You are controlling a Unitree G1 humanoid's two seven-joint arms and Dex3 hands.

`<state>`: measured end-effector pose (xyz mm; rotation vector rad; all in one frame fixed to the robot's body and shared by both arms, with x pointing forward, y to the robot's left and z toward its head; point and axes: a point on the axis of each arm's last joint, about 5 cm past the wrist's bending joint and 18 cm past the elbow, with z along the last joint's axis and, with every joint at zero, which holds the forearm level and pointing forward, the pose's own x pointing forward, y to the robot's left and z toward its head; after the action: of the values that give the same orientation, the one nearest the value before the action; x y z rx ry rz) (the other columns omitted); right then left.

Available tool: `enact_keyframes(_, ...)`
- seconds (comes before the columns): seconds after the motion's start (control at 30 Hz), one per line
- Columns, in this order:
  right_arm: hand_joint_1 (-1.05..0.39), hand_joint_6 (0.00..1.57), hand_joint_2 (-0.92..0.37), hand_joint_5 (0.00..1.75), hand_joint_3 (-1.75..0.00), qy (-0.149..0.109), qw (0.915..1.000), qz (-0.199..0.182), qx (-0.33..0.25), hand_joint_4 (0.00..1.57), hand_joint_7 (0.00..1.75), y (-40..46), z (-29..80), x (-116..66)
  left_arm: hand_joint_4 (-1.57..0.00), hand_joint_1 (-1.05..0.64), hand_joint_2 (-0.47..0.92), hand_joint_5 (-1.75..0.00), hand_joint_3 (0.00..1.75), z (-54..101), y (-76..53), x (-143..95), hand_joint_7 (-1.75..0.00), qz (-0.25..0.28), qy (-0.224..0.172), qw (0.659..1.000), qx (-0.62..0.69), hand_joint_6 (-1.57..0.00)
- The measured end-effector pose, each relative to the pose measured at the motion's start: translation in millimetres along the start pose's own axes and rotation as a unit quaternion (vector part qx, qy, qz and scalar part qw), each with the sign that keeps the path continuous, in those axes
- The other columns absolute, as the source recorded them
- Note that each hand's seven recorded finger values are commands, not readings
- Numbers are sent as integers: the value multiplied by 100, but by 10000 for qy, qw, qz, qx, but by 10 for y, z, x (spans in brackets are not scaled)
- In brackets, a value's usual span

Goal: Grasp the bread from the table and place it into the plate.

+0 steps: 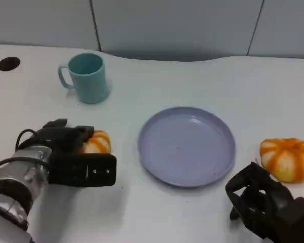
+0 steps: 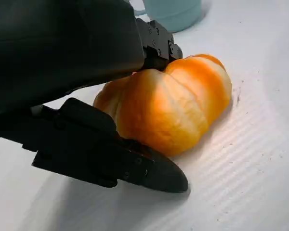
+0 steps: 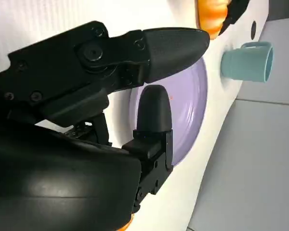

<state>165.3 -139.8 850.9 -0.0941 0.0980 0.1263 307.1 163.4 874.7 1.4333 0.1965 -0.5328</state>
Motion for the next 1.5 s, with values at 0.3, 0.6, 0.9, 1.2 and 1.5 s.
enact_keyframes(0.3,-27,35,-92,175,-37,5,10000,-13,-4,56,175,1,-2,1,-59,-28,92,-175,3,-1,-40,-6,-162,598,7,9975,-366,-53)
enact_keyframes(0.6,-26,35,-92,175,-37,15,10000,-37,6,55,175,2,-6,2,-72,-19,89,-175,9,-72,-109,-53,-175,752,12,9853,-1536,-53)
enact_keyframes(0.9,-27,35,-92,175,-36,43,10000,-23,25,59,175,14,-19,18,-78,-20,88,-175,8,-170,-45,-134,-175,1381,-578,9304,-3345,-60)
enact_keyframes(1.2,-28,35,-92,175,-36,29,10000,-69,-35,56,174,32,-10,52,-79,-12,89,-175,6,-138,369,-159,-175,1473,-1727,8545,-4673,-59)
enact_keyframes(1.5,-28,36,-92,175,-35,85,10000,-10,-50,60,175,46,-35,84,-84,-11,87,-175,4,407,596,-92,-175,1142,-3022,8762,-3576,-67)
